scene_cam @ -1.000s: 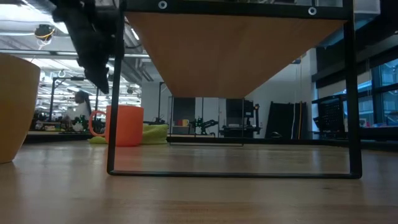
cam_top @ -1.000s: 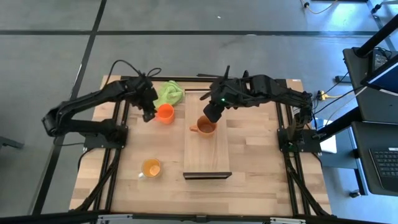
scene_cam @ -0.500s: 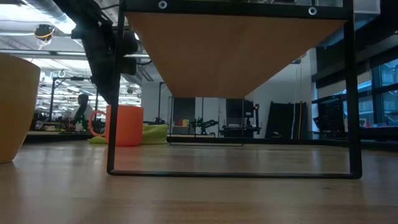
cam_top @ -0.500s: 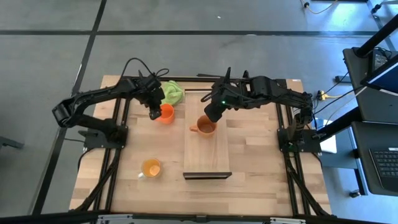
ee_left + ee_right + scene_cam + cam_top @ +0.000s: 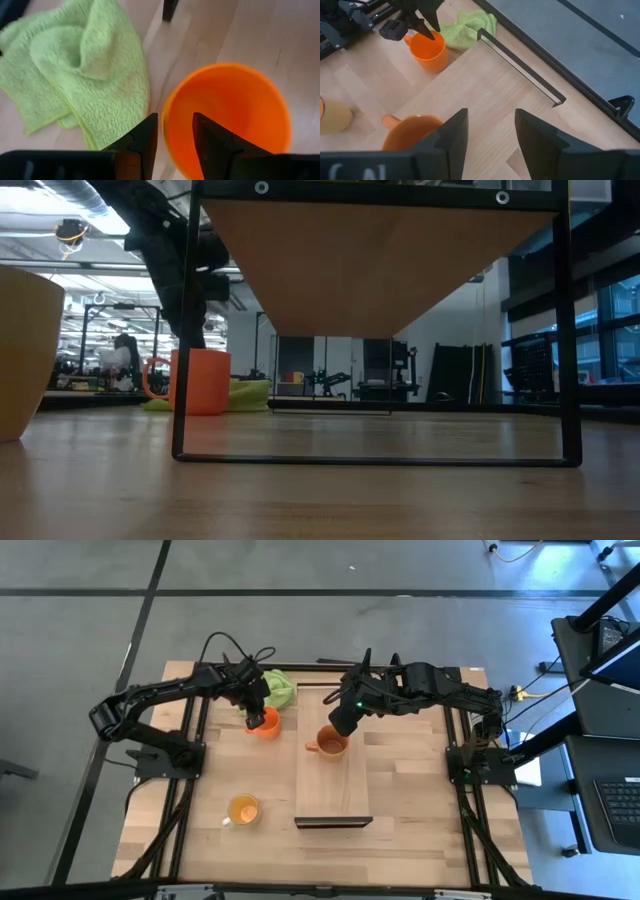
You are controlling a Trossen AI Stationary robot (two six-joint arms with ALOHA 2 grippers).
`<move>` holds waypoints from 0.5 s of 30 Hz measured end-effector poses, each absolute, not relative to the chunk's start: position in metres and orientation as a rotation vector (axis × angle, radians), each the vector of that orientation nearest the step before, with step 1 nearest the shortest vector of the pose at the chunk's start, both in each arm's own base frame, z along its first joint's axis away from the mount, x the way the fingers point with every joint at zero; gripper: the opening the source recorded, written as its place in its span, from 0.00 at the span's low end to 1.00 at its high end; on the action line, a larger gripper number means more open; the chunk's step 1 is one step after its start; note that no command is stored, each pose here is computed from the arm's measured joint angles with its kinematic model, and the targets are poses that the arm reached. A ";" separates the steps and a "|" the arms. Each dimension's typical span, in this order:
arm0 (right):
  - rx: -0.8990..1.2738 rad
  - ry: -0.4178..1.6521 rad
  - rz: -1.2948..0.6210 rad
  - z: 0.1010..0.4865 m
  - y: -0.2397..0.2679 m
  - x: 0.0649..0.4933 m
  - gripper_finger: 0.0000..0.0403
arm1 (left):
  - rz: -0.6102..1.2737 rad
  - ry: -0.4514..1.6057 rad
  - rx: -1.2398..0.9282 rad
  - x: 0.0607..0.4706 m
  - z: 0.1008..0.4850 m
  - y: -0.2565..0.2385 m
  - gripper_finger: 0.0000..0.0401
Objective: Stack small to large cups/mugs on shelf
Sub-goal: Put the orange mug on the shelf
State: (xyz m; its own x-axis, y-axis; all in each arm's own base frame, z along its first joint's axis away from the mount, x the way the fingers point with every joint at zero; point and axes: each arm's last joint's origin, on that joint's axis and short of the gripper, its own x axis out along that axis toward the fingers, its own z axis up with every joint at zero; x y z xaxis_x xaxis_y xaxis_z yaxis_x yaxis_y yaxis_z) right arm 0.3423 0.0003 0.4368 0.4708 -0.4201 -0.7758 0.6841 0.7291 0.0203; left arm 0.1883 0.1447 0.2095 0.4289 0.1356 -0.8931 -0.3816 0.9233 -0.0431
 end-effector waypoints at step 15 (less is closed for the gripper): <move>0.341 0.857 -0.741 0.435 -0.001 0.338 0.41 | 0.272 1.164 -0.274 0.190 0.195 0.146 0.12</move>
